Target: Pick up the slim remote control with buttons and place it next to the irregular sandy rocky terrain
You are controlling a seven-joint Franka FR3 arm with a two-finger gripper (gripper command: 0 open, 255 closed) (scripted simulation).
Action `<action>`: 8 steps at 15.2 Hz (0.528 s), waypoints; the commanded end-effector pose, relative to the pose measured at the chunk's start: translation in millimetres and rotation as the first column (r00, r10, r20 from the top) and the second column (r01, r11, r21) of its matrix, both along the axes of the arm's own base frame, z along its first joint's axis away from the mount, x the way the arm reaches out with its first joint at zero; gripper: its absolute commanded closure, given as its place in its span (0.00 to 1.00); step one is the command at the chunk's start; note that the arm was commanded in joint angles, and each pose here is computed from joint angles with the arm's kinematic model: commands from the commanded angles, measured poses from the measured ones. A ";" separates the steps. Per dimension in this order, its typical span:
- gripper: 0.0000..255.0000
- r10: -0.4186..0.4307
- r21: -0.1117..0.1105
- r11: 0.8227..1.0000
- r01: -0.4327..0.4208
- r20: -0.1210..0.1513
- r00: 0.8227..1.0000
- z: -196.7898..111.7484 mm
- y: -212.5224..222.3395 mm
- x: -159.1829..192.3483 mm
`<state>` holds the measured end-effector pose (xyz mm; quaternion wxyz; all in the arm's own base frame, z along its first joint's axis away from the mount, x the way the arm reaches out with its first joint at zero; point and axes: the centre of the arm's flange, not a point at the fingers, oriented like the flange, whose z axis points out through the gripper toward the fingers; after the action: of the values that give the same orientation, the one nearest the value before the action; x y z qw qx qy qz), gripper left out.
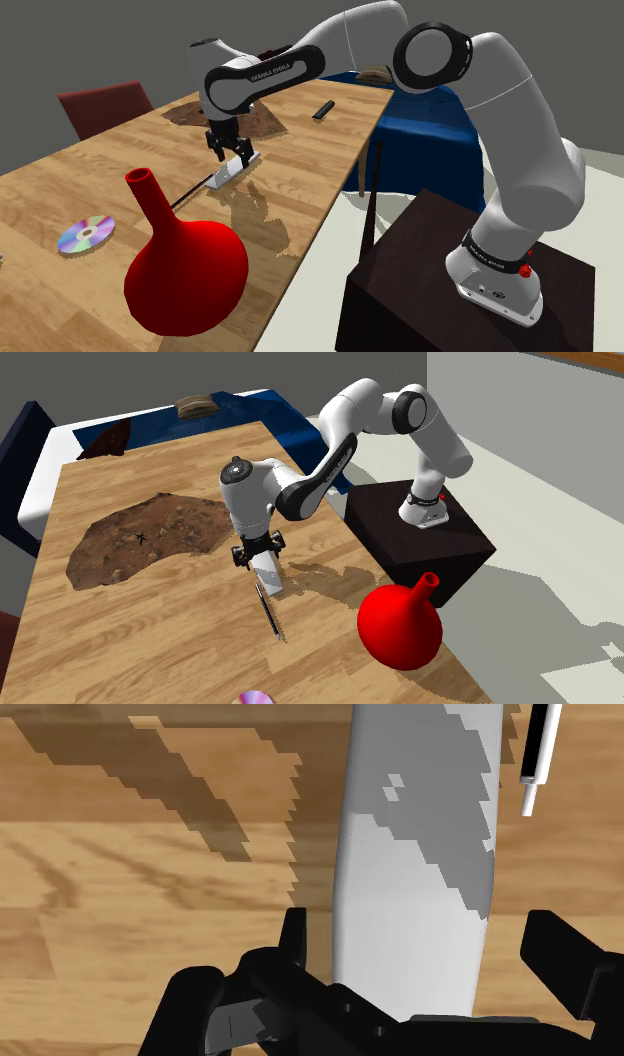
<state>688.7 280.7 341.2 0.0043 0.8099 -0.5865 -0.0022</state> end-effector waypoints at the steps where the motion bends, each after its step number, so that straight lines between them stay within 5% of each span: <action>1: 0.00 0.000 0.000 1.000 0.000 0.000 1.000 13.2 0.1 0.1; 4: 0.00 0.000 0.000 1.000 0.000 0.000 1.000 50.0 0.2 0.4; 8: 0.00 0.000 0.000 1.000 0.000 0.000 1.000 50.0 0.2 0.4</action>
<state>689.1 280.9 390.3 0.0041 0.8099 -0.5865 -0.0021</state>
